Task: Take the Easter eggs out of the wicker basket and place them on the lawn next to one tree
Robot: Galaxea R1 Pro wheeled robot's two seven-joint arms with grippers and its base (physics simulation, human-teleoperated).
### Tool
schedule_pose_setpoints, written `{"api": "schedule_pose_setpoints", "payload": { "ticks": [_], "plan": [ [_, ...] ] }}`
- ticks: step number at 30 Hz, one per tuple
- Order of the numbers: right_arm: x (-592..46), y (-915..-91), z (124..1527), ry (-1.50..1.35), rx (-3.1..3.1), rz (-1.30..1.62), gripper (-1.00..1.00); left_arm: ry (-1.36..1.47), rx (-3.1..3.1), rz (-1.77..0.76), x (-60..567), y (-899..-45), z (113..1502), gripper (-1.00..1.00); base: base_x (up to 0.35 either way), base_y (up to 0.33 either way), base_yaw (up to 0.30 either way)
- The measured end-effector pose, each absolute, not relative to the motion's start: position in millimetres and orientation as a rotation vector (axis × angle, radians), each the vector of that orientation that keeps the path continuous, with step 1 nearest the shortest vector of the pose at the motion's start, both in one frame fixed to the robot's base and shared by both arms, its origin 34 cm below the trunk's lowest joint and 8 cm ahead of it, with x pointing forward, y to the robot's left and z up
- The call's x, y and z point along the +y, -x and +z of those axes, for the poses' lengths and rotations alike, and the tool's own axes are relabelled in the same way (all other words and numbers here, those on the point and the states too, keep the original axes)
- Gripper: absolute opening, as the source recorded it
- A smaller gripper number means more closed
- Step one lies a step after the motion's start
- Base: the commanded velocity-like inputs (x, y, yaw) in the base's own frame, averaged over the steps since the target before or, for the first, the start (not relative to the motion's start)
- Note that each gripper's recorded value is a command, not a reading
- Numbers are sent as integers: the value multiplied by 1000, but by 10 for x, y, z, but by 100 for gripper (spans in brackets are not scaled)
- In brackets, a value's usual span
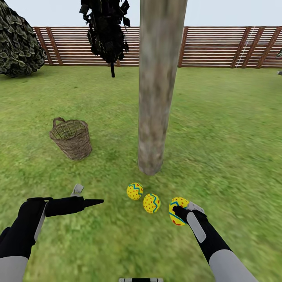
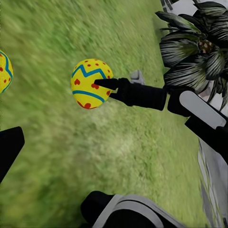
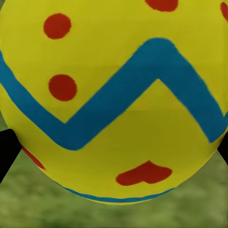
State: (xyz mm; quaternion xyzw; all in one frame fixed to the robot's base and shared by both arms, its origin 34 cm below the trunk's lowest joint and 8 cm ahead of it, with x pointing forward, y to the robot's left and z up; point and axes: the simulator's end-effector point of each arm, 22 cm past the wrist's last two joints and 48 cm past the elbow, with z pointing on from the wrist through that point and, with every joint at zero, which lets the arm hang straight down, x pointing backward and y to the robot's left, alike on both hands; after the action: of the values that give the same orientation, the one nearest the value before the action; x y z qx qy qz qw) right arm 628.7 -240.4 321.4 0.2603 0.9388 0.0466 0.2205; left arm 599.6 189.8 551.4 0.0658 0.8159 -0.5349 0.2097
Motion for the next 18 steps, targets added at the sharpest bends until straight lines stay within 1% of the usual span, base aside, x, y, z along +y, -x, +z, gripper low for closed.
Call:
{"api": "schedule_pose_setpoints", "payload": {
  "ticks": [16, 18],
  "plan": [
    [-2404, -6242, 3017, -718, 2594, 128, -100, -179, 2266, -1486, 1907, -5954, 5323, 100, 0, 0, 0],
    [-2404, -6242, 3018, -718, 2594, 128, -100, -173, 2262, -1487, 1921, -5958, 5330, 100, 106, 0, 0]
  ]
}}
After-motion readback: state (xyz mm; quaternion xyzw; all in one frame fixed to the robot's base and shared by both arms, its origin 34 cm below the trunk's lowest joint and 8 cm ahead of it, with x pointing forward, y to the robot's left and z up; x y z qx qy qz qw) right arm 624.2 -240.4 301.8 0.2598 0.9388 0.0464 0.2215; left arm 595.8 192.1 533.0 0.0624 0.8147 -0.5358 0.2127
